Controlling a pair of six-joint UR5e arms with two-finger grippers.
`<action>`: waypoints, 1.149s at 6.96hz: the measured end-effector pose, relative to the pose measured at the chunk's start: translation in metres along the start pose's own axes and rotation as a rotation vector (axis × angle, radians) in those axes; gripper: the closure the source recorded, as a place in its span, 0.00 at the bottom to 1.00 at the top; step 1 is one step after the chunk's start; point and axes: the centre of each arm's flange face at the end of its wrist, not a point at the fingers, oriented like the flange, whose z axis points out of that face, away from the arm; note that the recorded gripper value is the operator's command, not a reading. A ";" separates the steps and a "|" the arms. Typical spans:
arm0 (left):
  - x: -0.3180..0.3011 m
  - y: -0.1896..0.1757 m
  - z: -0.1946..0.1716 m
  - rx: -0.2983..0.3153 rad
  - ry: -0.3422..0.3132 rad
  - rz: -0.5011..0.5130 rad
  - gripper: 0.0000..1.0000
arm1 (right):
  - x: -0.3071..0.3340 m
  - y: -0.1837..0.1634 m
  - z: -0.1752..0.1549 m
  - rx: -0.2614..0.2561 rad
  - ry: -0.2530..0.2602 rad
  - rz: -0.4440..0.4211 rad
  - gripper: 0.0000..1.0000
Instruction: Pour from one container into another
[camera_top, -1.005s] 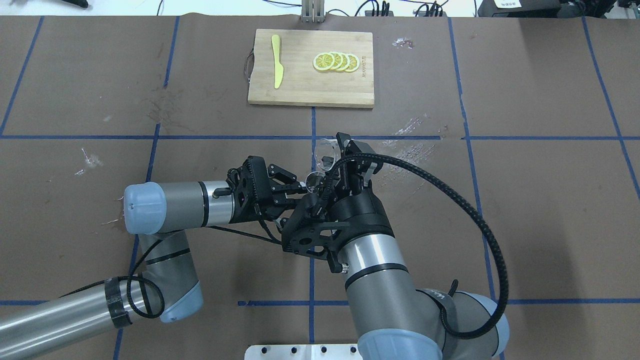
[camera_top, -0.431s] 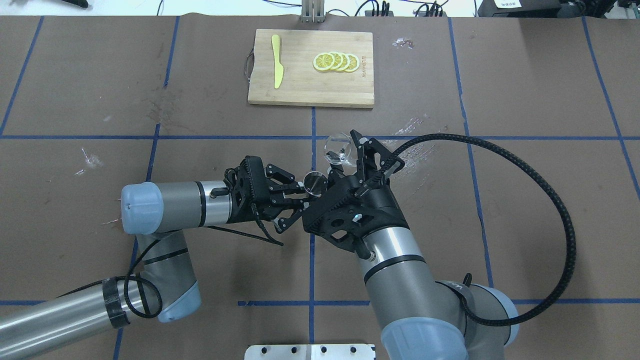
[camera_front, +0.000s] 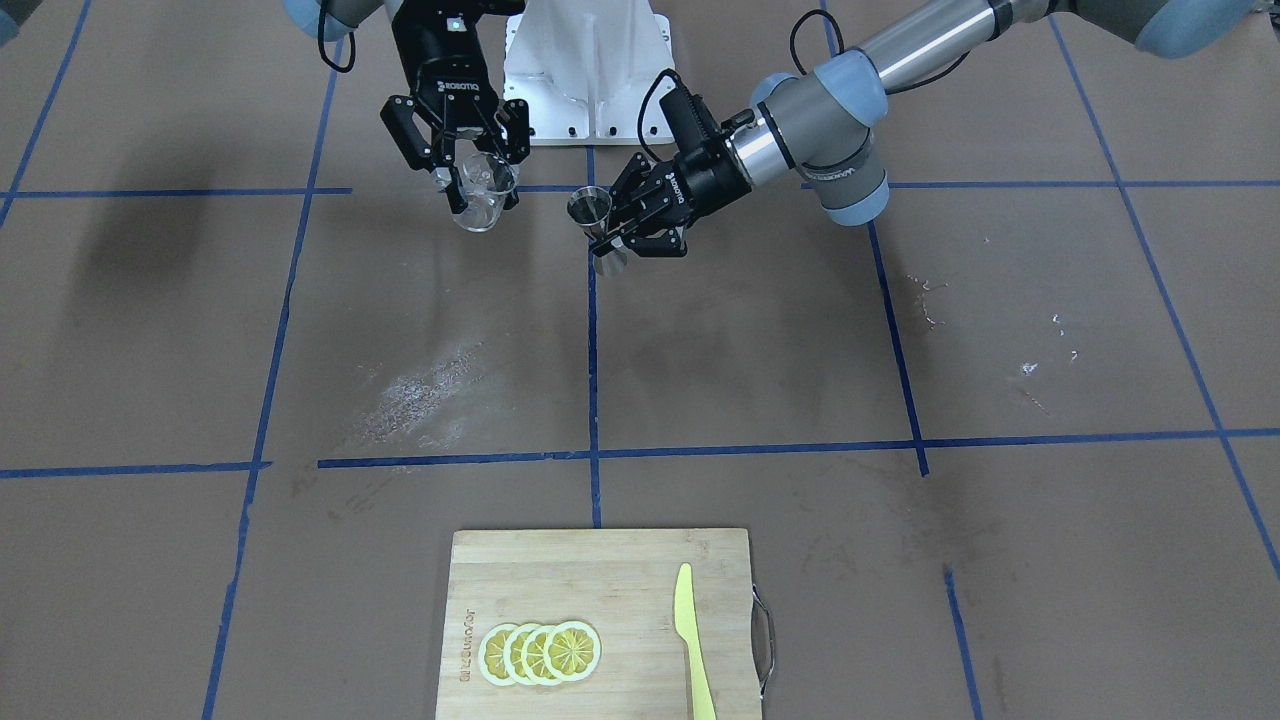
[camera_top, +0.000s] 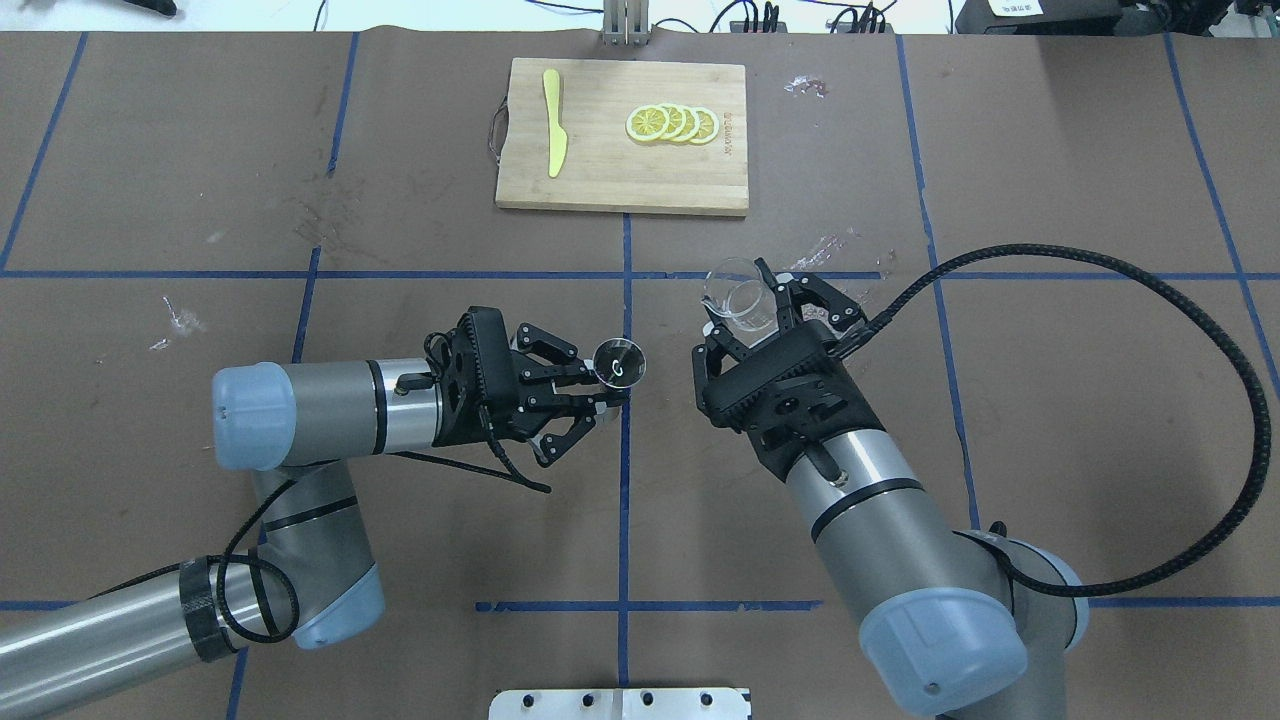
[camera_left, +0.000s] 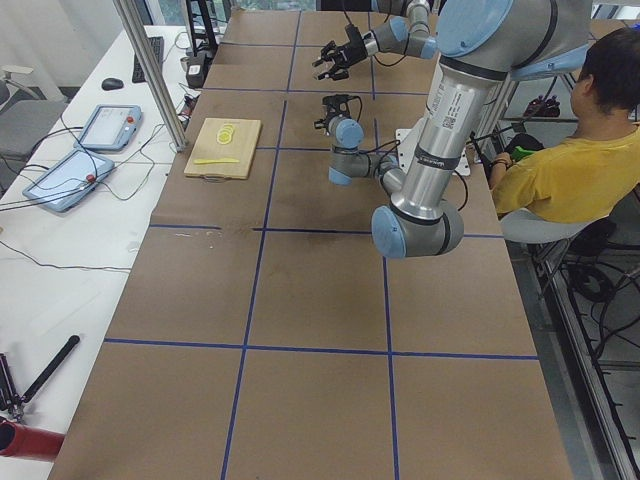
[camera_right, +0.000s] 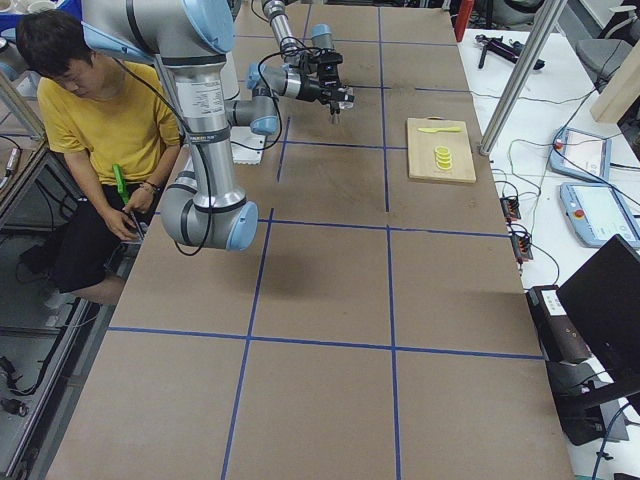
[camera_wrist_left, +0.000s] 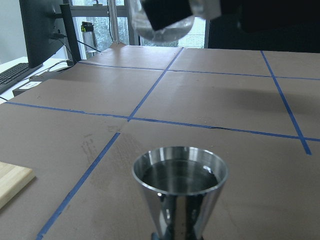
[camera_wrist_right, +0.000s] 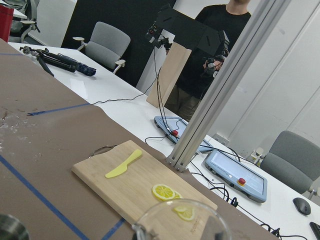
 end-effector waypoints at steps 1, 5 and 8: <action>-0.004 -0.004 -0.016 0.011 -0.007 -0.002 1.00 | 0.013 0.014 0.000 0.006 0.000 0.022 1.00; -0.034 0.016 -0.111 -0.002 -0.091 -0.096 1.00 | 0.031 0.038 0.000 -0.002 0.011 0.100 1.00; -0.049 0.065 -0.194 0.032 -0.205 -0.190 1.00 | 0.031 0.041 0.001 -0.006 0.014 0.126 1.00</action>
